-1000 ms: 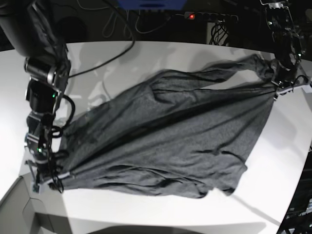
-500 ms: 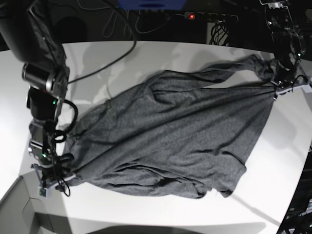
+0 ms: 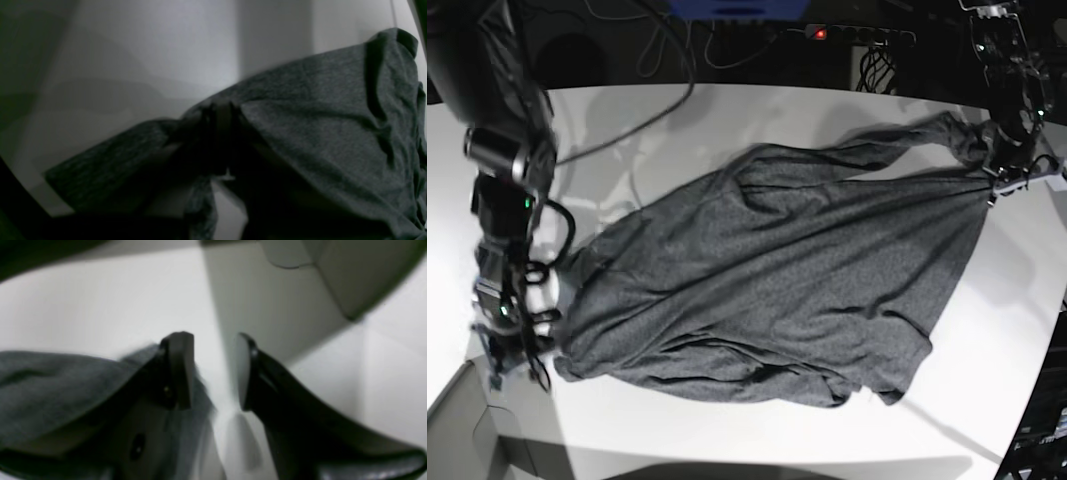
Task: Layout the t-shirt on the table in an organized manner, then fold the t-shirt properly
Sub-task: 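Pull the shirt with the right gripper away from the left gripper, then hold the shirt with both grippers and stretch it taut between them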
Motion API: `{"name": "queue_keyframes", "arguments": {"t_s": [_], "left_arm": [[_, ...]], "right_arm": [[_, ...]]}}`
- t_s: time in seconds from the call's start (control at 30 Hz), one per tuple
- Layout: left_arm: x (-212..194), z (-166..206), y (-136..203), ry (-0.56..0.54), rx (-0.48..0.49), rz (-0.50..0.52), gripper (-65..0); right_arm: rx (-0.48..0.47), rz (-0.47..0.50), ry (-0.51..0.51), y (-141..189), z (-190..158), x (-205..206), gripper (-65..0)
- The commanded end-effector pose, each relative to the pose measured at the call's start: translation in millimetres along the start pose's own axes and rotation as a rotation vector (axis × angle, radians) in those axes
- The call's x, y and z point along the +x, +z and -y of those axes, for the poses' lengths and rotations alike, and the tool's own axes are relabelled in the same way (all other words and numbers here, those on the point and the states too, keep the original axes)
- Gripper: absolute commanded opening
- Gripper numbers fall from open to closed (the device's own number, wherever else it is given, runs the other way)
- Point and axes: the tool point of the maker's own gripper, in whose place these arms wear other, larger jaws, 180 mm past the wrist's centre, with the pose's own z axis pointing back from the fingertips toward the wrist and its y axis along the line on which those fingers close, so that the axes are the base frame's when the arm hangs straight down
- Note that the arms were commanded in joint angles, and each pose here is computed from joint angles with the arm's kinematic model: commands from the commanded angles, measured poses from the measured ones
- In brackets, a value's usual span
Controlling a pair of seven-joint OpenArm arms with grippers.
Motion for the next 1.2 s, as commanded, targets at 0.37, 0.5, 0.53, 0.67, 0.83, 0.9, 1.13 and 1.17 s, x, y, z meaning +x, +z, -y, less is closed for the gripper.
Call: {"name": "queue_keyframes", "arguments": {"t_s": [0.37,0.5,0.53,0.67,0.83,0.9,1.13,1.17], "left_arm": [[15.2,19.4,-1.7,-0.008,-0.047,0.041,-64.9],[16.9,22.0,-1.4,-0.008,-0.053,0.045,-64.9],[18.4,24.3,-2.0,-0.006,-0.058,0.049,-64.9],[18.4,24.3,-2.0,-0.006,-0.058,0.049,-64.9],[18.6,24.7,-3.0,-0.004,-0.057,0.049,-64.9],[18.3,24.2,-3.2,-0.004,-0.056,0.048,-64.9],[18.4,25.6,-2.9,-0.004,-0.06,0.048,-64.9],[15.6,27.5,-3.2,-0.008,-0.064,0.041,-64.9]], "right_arm": [[0.06,0.014,0.121,97.8,-45.0,-9.1,-38.4],[0.085,-0.058,0.126,109.0,-53.9,-37.9,-38.4],[0.084,-0.072,0.127,110.9,-53.0,-44.8,-38.4],[0.08,-0.118,0.127,116.0,-49.0,-66.7,-38.4],[0.079,-0.173,0.128,111.6,-43.0,-86.3,-38.4],[0.078,-0.173,0.129,111.6,-42.3,-86.1,-38.3],[0.083,-0.198,0.124,110.8,-43.0,-95.9,-38.5],[0.087,-0.218,0.121,110.3,-44.0,-103.4,-38.6]]}}
